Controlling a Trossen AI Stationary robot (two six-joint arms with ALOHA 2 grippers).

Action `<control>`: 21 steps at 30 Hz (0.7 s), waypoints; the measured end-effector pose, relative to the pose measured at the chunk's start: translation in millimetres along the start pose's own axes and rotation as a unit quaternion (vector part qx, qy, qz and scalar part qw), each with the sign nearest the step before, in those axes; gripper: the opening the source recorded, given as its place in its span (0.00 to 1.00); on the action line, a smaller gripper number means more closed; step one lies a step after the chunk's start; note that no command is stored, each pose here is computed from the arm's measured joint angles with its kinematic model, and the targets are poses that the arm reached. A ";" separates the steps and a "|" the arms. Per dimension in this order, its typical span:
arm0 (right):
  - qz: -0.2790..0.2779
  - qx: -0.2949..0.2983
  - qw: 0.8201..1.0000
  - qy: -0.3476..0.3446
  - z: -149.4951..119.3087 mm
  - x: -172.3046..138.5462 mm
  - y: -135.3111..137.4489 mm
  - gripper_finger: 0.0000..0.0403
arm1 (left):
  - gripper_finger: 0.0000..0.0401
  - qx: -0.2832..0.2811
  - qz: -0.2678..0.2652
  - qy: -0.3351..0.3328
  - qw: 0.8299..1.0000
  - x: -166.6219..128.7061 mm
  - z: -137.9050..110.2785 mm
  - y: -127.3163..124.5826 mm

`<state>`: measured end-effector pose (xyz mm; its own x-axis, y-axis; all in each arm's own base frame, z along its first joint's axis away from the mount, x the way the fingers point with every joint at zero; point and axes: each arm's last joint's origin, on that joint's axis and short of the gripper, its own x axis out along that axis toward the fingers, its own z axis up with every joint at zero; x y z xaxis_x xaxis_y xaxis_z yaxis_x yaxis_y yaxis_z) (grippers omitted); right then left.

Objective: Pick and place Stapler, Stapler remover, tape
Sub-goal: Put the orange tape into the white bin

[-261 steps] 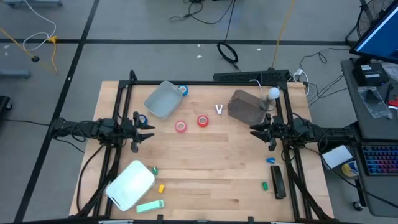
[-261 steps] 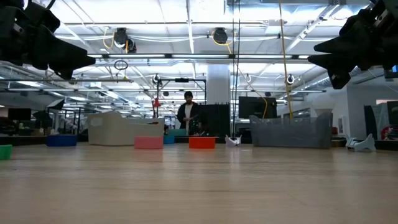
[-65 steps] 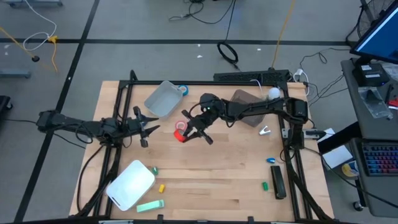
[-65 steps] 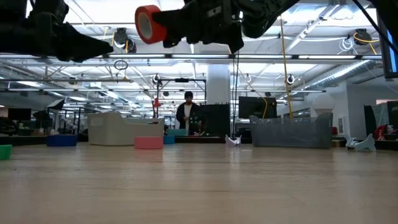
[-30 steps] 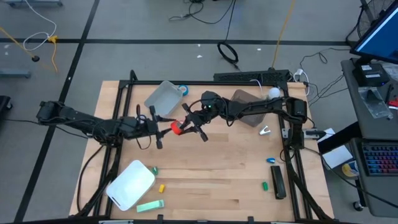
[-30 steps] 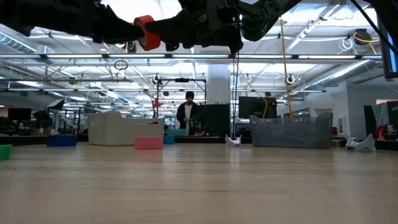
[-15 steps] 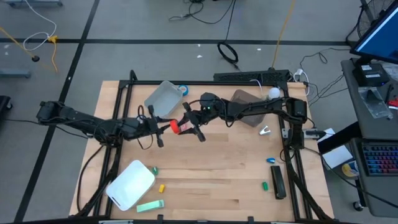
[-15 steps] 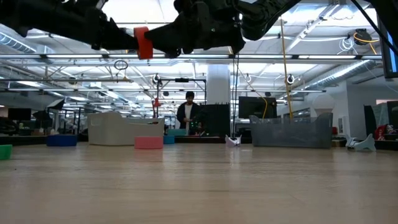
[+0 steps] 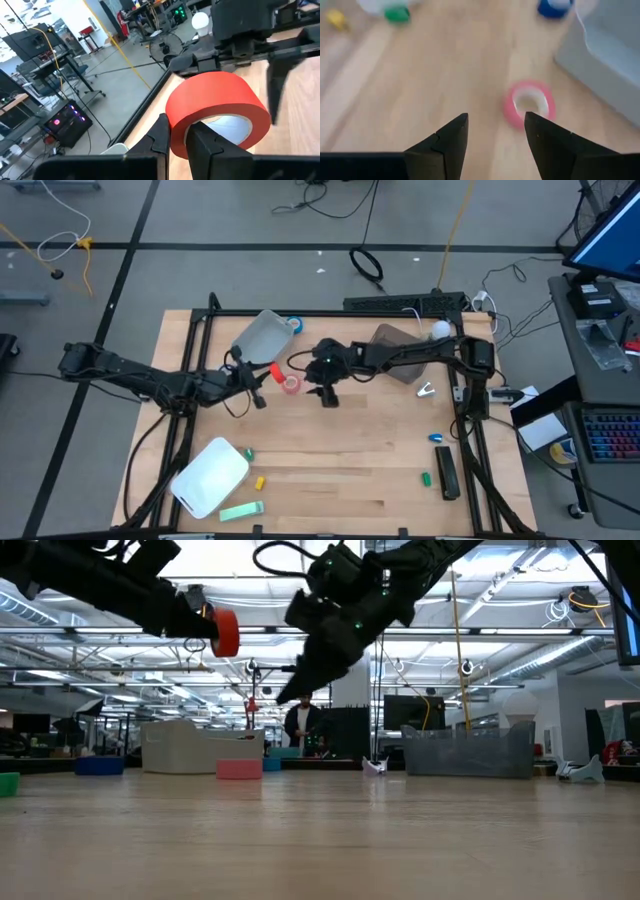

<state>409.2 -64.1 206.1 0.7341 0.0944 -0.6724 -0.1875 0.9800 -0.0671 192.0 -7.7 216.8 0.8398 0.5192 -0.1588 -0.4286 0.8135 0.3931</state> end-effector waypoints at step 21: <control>-0.029 0.168 0.913 0.370 -60.3 -19.6 39.6 0.43 | 0.09 -0.019 -0.041 0.023 0.999 -2.0 1.7 -5.0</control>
<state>348.0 -37.7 172.2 0.0708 0.0184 -0.9973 0.1404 0.9897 0.0282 193.0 -13.2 216.7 0.8565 0.4617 -0.2310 -0.3728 0.8626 0.3419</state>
